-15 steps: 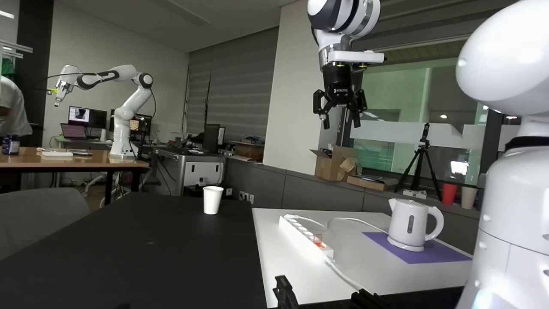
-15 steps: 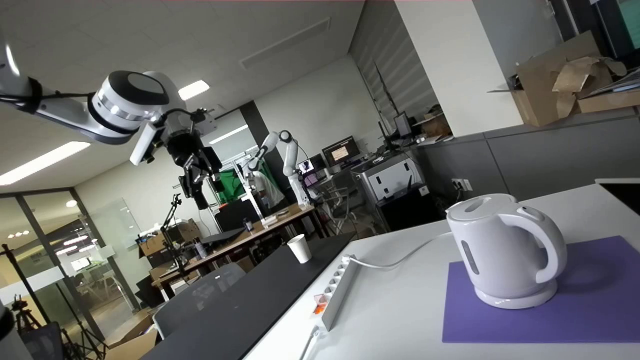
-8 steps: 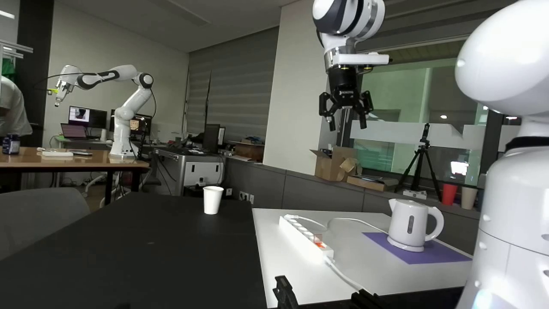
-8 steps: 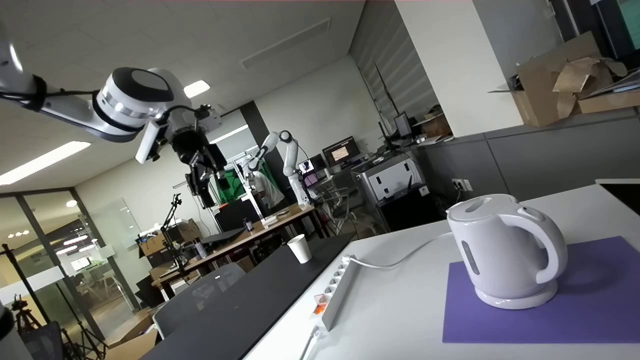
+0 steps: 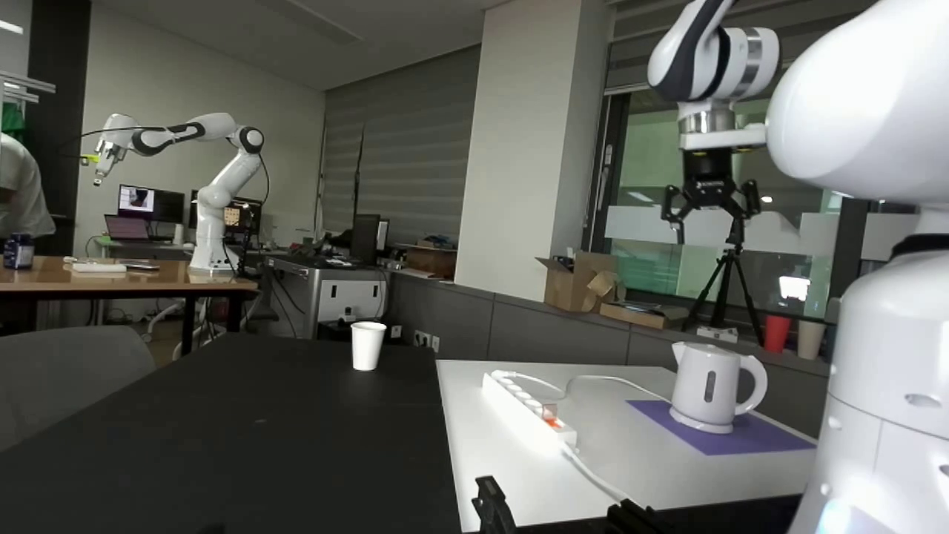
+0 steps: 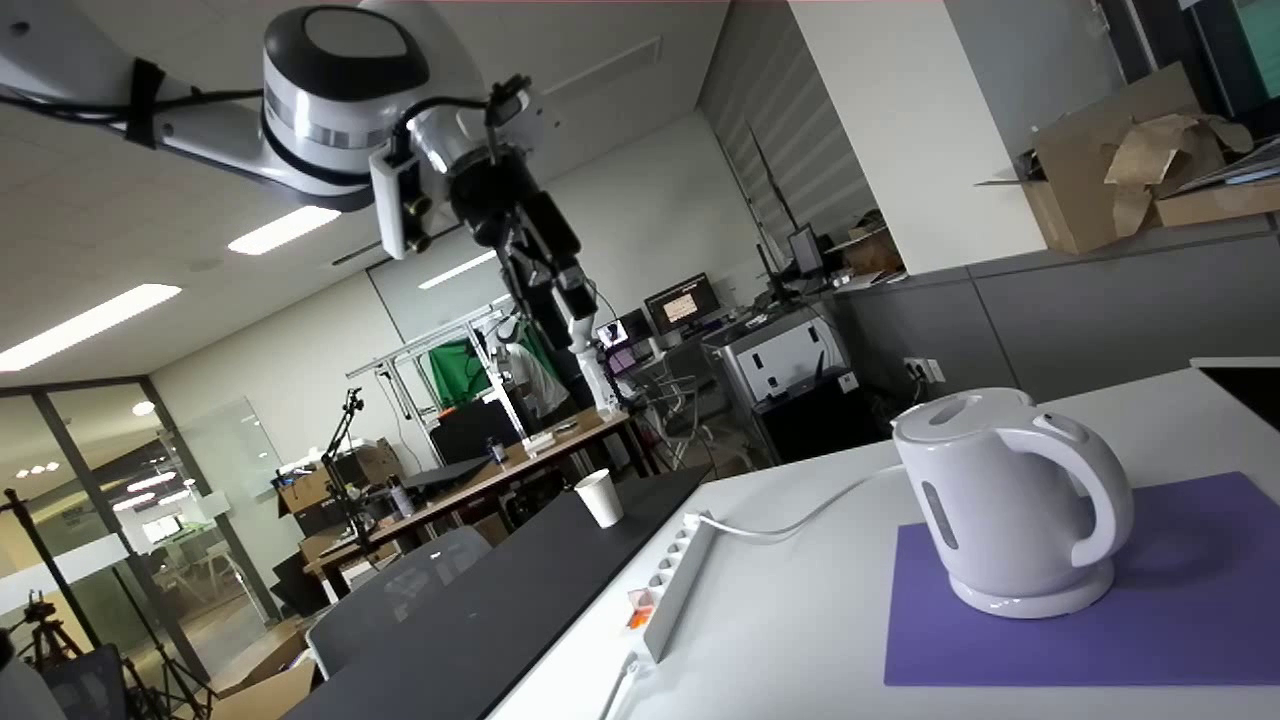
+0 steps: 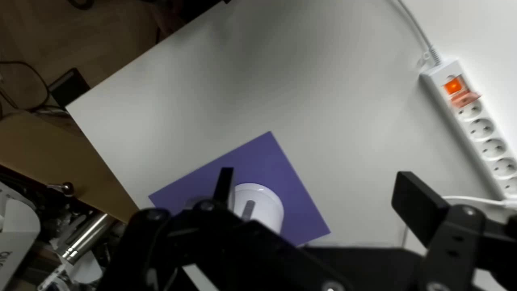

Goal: Turn on the white kettle

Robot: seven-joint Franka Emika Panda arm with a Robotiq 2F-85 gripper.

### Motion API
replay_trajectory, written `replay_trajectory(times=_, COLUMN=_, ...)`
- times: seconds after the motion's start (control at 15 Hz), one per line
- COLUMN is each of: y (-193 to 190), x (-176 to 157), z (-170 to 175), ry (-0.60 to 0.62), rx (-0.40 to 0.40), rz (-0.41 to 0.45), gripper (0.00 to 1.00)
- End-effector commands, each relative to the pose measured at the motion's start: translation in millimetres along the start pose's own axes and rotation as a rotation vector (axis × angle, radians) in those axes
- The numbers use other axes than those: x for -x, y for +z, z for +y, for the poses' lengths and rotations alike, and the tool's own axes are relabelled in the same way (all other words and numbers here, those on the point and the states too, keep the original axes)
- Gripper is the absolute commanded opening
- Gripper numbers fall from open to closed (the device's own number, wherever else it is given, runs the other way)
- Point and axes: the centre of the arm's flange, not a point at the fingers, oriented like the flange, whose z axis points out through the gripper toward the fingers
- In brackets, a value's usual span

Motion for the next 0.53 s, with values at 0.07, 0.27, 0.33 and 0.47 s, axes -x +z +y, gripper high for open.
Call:
replay_trajectory(times=0.07, y=33, x=-57, z=100, ry=0.268, rx=-0.010, rz=0.004, gripper=1.00)
replay_trajectory(times=0.27, y=46, x=-74, z=166, ry=0.427, rx=-0.058, rz=0.028, gripper=1.00)
replay_trajectory(times=0.33, y=46, x=-78, z=187, ry=0.481, rx=-0.072, rz=0.042, gripper=1.00)
replay_trajectory(times=0.47, y=43, x=-85, z=224, ry=0.592, rx=-0.099, rz=0.072, gripper=1.00)
